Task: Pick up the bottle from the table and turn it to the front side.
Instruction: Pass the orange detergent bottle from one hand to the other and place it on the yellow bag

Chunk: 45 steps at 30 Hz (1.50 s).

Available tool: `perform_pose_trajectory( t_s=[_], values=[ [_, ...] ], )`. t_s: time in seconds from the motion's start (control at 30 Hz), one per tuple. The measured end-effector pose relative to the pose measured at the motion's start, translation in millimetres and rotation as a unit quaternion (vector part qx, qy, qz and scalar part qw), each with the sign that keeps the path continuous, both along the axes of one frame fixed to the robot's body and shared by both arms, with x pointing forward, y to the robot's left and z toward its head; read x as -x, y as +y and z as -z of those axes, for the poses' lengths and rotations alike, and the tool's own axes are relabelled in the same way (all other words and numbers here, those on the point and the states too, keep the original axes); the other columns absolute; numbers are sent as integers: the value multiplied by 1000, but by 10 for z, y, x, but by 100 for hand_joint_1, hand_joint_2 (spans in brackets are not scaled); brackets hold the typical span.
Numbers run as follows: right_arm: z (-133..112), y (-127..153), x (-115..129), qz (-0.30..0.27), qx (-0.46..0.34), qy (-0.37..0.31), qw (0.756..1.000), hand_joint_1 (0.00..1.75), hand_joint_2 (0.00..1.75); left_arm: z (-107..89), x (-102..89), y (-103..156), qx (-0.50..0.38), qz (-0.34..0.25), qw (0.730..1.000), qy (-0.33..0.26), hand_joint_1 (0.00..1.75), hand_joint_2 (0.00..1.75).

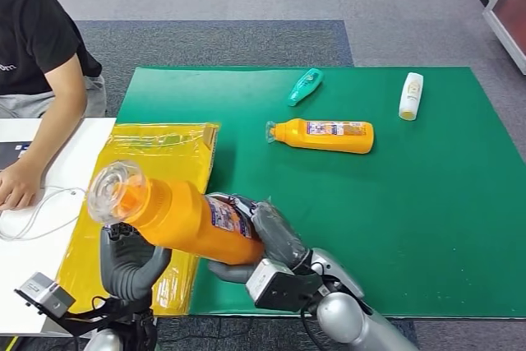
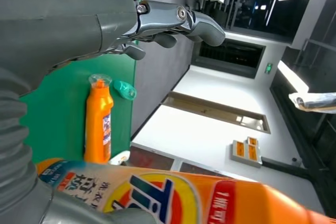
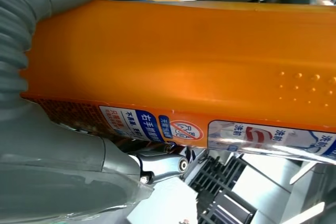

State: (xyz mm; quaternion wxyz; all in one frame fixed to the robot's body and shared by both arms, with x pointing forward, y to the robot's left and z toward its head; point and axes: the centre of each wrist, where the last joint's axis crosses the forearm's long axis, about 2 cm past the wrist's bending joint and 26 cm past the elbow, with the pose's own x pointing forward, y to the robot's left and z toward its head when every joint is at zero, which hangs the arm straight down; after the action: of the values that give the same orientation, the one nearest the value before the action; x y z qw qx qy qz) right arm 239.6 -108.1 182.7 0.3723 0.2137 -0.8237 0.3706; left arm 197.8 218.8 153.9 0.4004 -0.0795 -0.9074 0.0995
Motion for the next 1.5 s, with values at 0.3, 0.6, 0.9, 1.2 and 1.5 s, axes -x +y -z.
perform_pose_trajectory(
  t_s=[0.3,0.6,0.9,1.2,1.5],
  values=[
    [0,85,33,-15,-4,8,1000,175,175,-7,-35,-9,-21,11,1000,-14,0,0],
    [37,131,3,-21,-10,25,999,175,175,-175,-48,-128,-20,63,996,-63,0,0],
    [118,128,-11,-22,-2,41,999,175,175,-310,-14,-151,-8,91,991,-92,0,175],
    [124,143,-7,-42,-12,55,998,175,175,-341,-74,-155,1,103,991,-80,0,175],
    [124,151,25,-60,-23,72,995,175,175,-263,-173,-128,-38,82,994,-55,0,175]
  ],
)
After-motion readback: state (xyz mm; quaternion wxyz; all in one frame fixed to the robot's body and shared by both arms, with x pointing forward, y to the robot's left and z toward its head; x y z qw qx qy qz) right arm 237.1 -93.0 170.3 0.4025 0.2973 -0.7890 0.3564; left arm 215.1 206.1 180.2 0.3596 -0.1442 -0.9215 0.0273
